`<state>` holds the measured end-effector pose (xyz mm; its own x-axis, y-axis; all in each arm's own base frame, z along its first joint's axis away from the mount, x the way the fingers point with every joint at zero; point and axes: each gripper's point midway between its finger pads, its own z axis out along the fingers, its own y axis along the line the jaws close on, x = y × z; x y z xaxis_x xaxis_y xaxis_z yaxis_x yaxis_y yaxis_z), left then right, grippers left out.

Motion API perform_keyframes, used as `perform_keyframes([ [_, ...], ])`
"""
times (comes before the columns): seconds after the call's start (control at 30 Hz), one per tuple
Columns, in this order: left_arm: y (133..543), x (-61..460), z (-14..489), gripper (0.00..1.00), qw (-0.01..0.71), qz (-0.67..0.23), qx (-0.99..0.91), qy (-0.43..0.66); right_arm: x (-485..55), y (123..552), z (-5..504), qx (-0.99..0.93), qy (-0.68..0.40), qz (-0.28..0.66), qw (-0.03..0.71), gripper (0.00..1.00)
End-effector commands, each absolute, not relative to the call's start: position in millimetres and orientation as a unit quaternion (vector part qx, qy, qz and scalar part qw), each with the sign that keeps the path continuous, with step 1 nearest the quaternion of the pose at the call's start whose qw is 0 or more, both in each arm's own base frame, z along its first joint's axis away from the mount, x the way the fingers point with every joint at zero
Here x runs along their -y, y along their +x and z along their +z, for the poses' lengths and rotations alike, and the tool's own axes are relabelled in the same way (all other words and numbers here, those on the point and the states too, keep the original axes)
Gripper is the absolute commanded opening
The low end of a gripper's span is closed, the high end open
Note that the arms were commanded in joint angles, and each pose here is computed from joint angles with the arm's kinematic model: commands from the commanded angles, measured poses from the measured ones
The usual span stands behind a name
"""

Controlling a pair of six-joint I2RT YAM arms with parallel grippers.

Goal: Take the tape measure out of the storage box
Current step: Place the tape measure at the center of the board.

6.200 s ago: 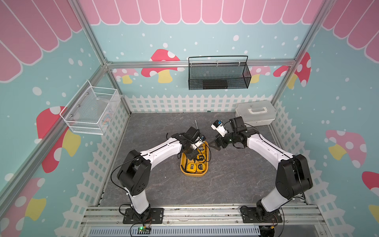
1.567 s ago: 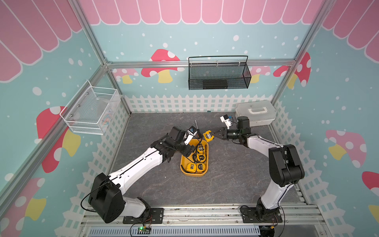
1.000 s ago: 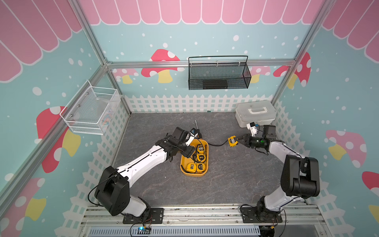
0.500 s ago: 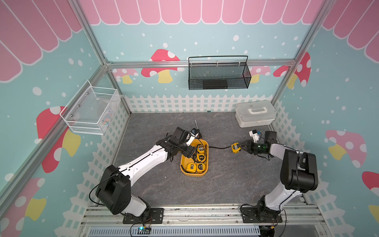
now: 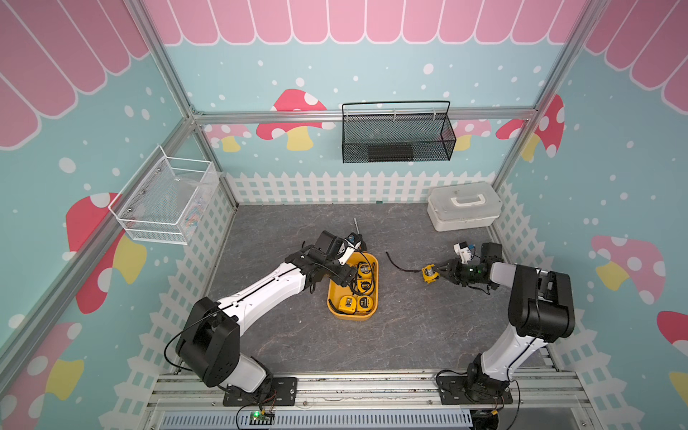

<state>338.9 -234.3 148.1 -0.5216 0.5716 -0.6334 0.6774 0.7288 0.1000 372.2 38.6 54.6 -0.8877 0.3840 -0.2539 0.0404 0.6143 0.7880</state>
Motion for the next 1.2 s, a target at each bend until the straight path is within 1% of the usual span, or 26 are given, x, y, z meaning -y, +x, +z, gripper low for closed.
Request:
perform_keyframes([
  [0.0,337.7,235.5,138.3,0.80,0.321,-0.091,-0.875,0.352,-35.7,369.1,45.3,-0.877,0.122,0.418,0.201,0.30],
  [0.2,338.7,239.1,136.7,0.80,0.320,-0.100,-0.875,0.349,-32.0,365.7,33.6,-0.885,0.132,0.403,0.191,0.32],
  [0.33,339.1,241.2,134.7,0.80,0.317,-0.104,-0.876,0.349,-30.9,363.5,29.3,-0.888,0.136,0.399,0.184,0.36],
  [0.7,338.6,242.7,129.1,0.80,0.310,-0.107,-0.877,0.350,-26.4,362.6,36.3,-0.893,0.137,0.384,0.191,0.60],
  [0.83,339.1,243.9,125.4,0.80,0.305,-0.108,-0.879,0.351,-20.4,358.5,44.0,-0.903,0.140,0.357,0.196,0.69],
  [0.93,340.3,245.0,121.5,0.80,0.300,-0.108,-0.881,0.349,-17.2,352.6,52.2,-0.908,0.141,0.337,0.206,0.73],
  [1.13,340.1,248.4,115.3,0.80,0.290,-0.114,-0.882,0.353,-15.9,339.8,67.9,-0.915,0.137,0.309,0.220,0.77],
  [1.17,339.5,249.5,114.2,0.80,0.288,-0.117,-0.882,0.354,-18.0,337.8,71.8,-0.916,0.133,0.306,0.222,0.79],
])
